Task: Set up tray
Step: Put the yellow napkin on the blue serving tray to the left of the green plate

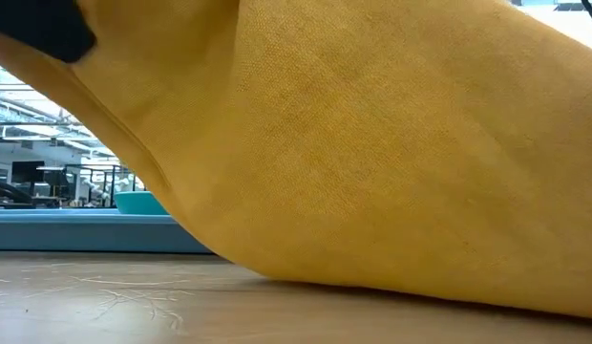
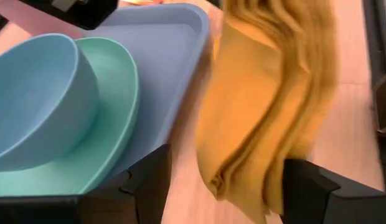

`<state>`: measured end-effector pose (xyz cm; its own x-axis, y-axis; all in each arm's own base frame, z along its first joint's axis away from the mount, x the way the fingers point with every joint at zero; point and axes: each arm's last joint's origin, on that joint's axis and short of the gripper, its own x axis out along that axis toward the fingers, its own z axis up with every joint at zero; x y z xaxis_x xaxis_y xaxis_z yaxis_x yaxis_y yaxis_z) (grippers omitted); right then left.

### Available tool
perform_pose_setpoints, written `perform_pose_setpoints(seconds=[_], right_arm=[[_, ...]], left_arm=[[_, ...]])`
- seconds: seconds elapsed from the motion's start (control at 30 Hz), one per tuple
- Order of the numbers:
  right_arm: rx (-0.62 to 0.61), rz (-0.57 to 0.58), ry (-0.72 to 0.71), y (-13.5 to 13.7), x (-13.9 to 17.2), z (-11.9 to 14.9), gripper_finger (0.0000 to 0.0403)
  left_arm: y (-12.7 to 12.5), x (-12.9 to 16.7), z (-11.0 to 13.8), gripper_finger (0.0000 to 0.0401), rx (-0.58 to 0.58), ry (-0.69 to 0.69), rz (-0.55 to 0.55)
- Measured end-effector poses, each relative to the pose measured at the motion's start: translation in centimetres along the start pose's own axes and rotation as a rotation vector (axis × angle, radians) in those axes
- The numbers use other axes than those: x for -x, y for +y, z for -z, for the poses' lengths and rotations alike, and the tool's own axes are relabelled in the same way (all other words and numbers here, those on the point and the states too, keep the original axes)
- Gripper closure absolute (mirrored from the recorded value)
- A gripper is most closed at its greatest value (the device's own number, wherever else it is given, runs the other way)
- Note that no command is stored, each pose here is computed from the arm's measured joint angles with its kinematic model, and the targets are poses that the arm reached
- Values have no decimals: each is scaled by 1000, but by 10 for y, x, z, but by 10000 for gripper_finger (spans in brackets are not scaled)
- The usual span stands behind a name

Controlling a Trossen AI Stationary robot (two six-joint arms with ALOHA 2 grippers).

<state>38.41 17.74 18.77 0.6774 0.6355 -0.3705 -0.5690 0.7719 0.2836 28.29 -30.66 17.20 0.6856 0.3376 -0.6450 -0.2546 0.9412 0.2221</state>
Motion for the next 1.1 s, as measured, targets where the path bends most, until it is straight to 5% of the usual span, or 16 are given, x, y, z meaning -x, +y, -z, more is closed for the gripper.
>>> perform_pose_setpoints(seconds=[0.17, 0.43, 0.73, 1.1], right_arm=[[5, 2, -2, -1, 0, 0, 400], [2, 14, -8, -7, 2, -2, 401], [5, 26, -40, -14, 5, -6, 402], [14, -56, -177, -28, 13, -33, 402]], left_arm=[[4, -7, -4, 196, 32, 32, 3], [4, -8, -4, 382, 14, 51, 14], [2, 15, 6, 389, 4, -9, -21], [24, 67, -13, 389, 40, -33, 63]])
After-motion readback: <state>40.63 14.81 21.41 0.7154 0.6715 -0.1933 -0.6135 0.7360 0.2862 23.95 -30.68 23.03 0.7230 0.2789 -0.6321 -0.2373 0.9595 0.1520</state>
